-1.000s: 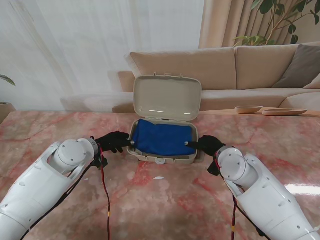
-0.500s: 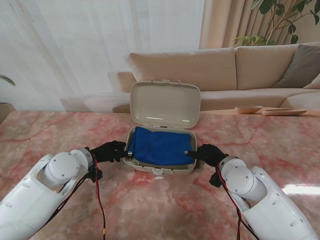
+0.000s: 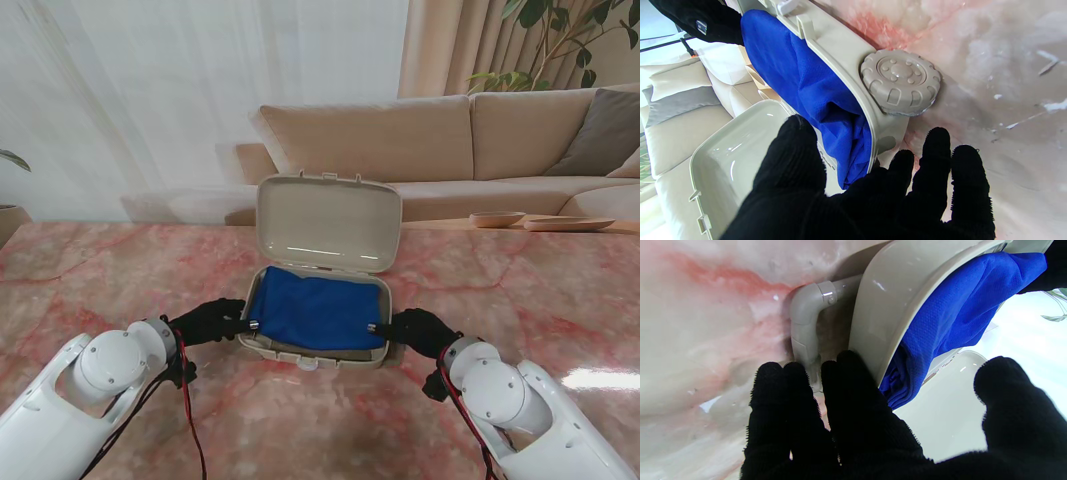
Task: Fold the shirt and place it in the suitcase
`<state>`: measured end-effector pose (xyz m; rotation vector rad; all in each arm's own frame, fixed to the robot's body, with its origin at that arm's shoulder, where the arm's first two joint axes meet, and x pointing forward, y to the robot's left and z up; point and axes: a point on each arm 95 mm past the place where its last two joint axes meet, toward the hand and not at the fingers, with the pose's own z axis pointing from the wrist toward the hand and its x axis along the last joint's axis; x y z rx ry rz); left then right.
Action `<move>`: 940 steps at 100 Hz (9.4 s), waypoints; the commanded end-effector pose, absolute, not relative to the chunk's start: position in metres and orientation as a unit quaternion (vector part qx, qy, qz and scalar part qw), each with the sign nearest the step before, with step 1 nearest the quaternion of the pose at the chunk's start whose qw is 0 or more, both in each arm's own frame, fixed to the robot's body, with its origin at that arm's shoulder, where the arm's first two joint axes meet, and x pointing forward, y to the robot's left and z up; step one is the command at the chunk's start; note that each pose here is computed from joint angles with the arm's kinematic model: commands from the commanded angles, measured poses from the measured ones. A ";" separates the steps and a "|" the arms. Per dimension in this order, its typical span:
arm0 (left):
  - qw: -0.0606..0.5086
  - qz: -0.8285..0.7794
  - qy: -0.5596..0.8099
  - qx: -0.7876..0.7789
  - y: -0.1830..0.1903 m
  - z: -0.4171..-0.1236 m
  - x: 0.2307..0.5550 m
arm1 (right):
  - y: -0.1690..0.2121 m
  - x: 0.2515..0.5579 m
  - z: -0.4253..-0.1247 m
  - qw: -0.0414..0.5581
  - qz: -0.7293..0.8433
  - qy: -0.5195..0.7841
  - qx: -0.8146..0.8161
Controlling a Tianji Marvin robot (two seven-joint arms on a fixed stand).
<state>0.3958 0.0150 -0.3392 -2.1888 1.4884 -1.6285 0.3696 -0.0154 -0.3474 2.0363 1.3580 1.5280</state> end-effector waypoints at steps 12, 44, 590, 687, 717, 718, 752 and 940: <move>-0.008 -0.514 0.490 -0.704 0.001 -0.352 0.373 | 0.001 0.351 -0.352 0.098 0.525 0.472 0.702; -0.003 -0.513 0.496 -0.701 0.004 -0.350 0.361 | -0.003 0.341 -0.356 0.095 0.515 0.467 0.712; 0.141 -0.573 0.309 -0.746 0.033 -0.352 0.335 | -0.038 0.439 -0.297 0.224 0.626 0.423 0.615; 0.142 -0.566 0.310 -0.750 0.037 -0.354 0.331 | -0.043 0.404 -0.303 0.249 0.609 0.455 0.600; 0.146 -0.566 0.312 -0.749 0.040 -0.354 0.328 | -0.048 0.394 -0.313 0.233 0.593 0.471 0.610; 0.147 -0.565 0.312 -0.749 0.040 -0.353 0.328 | -0.048 0.394 -0.314 0.233 0.593 0.472 0.610; 0.153 -0.563 0.313 -0.749 0.043 -0.353 0.325 | -0.052 0.387 -0.323 0.226 0.580 0.477 0.621; 0.147 -0.566 0.319 -0.746 0.047 -0.354 0.322 | 0.038 0.365 -0.300 0.145 0.691 0.464 0.535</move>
